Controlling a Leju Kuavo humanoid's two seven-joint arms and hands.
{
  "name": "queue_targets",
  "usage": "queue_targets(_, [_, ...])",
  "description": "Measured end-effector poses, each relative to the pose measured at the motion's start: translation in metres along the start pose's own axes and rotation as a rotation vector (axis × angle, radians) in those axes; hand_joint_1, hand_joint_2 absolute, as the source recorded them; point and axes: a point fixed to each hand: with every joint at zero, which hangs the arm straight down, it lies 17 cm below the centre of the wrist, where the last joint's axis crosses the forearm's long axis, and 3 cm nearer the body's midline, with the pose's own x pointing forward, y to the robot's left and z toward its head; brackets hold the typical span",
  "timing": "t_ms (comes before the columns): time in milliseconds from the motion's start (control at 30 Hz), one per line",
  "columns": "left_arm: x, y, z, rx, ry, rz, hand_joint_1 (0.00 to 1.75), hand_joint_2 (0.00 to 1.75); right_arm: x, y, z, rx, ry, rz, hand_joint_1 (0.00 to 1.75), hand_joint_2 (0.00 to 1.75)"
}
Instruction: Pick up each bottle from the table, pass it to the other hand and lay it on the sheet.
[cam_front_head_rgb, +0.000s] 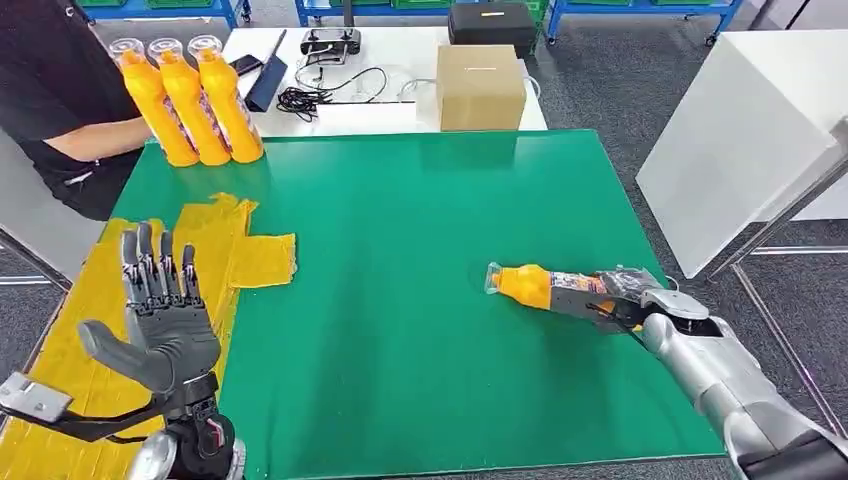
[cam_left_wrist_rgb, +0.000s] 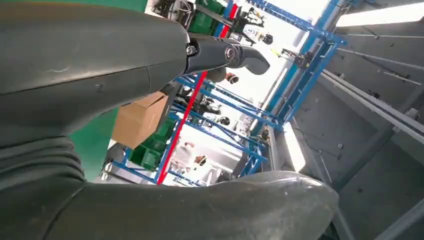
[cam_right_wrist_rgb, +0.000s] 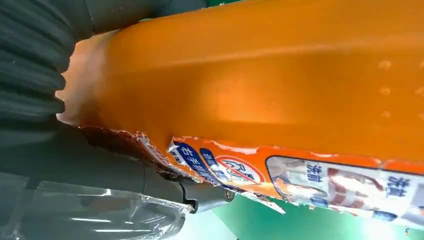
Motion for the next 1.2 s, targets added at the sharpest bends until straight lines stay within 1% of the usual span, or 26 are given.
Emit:
queue_targets(100, [0.0,0.002,0.0,0.005,0.0,-0.009,0.0,0.0,0.009,-0.005,0.0,-0.069,-0.005,-0.1,1.75,1.75])
queue_targets(200, [0.0,0.003,0.0,0.009,0.0,-0.015,0.0,0.0,0.019,-0.006,0.001,-0.094,-0.013,-0.139,1.75,1.75])
queue_targets(433, [0.0,0.005,0.001,0.012,0.001,-0.018,0.0,0.0,0.03,-0.006,0.003,-0.112,-0.034,-0.159,1.75,1.75])
queue_targets(1000, [0.0,0.005,0.001,0.013,0.002,-0.021,0.0,0.0,0.034,-0.008,0.005,-0.126,-0.046,-0.169,1.75,1.75])
queue_targets(1067, [-0.002,0.006,0.002,0.014,0.007,-0.034,0.0,0.0,0.047,-0.014,0.007,-0.185,-0.095,-0.23,1.75,1.75])
queue_targets(1100, [-0.002,0.007,0.003,0.017,0.012,-0.038,0.0,0.0,0.06,-0.016,0.011,-0.215,-0.143,-0.286,1.75,1.75])
queue_targets(1133, [-0.003,0.008,0.005,0.021,0.017,-0.041,0.0,0.0,0.085,-0.021,0.019,-0.242,-0.231,-0.384,1.75,1.75])
queue_targets(1167, [-0.004,0.009,0.006,0.023,0.023,-0.038,0.0,0.0,0.108,-0.019,0.029,-0.225,-0.316,-0.488,1.75,1.75])
queue_targets(1200, [-0.005,0.009,0.008,0.02,0.028,-0.027,0.0,1.75,0.143,-0.018,0.045,-0.17,-0.452,-0.653,1.75,1.75])
